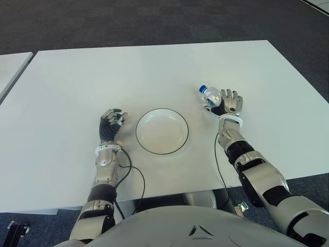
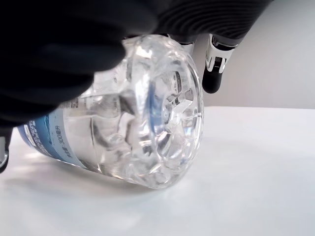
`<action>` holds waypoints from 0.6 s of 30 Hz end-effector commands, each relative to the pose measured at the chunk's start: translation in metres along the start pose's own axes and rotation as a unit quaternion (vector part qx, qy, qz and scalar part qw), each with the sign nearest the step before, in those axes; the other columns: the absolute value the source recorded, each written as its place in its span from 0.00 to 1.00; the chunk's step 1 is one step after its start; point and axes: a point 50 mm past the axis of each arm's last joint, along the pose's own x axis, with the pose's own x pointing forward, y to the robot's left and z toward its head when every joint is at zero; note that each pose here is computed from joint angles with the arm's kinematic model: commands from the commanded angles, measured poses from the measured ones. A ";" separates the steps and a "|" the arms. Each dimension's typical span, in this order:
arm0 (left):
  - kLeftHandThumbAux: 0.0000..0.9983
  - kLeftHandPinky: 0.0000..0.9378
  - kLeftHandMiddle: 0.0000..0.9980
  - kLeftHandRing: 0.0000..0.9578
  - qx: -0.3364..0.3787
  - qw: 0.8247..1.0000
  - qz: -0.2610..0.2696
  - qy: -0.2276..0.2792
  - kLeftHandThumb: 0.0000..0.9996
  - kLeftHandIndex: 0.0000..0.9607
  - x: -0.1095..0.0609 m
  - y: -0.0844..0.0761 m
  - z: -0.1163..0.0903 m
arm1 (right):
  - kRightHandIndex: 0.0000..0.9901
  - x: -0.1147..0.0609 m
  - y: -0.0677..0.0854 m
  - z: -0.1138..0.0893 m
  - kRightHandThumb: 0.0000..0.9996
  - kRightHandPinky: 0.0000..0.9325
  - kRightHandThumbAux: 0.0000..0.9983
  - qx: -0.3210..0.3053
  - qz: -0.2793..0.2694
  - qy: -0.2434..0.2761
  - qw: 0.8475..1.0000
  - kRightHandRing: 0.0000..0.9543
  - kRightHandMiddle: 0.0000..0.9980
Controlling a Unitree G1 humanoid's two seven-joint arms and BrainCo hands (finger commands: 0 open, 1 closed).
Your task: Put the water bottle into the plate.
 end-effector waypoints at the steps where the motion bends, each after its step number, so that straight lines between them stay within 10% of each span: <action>1: 0.71 0.60 0.60 0.61 0.001 0.989 0.019 0.146 0.71 0.45 -0.035 0.004 -0.049 | 0.10 -0.024 0.057 -0.012 0.50 0.00 0.41 -0.023 0.171 0.031 0.984 0.00 0.00; 18: 0.72 0.60 0.59 0.61 0.011 0.990 0.029 0.140 0.71 0.45 -0.035 0.006 -0.046 | 0.45 -0.022 0.057 -0.015 0.45 0.11 0.53 0.001 0.211 0.061 0.976 0.03 0.08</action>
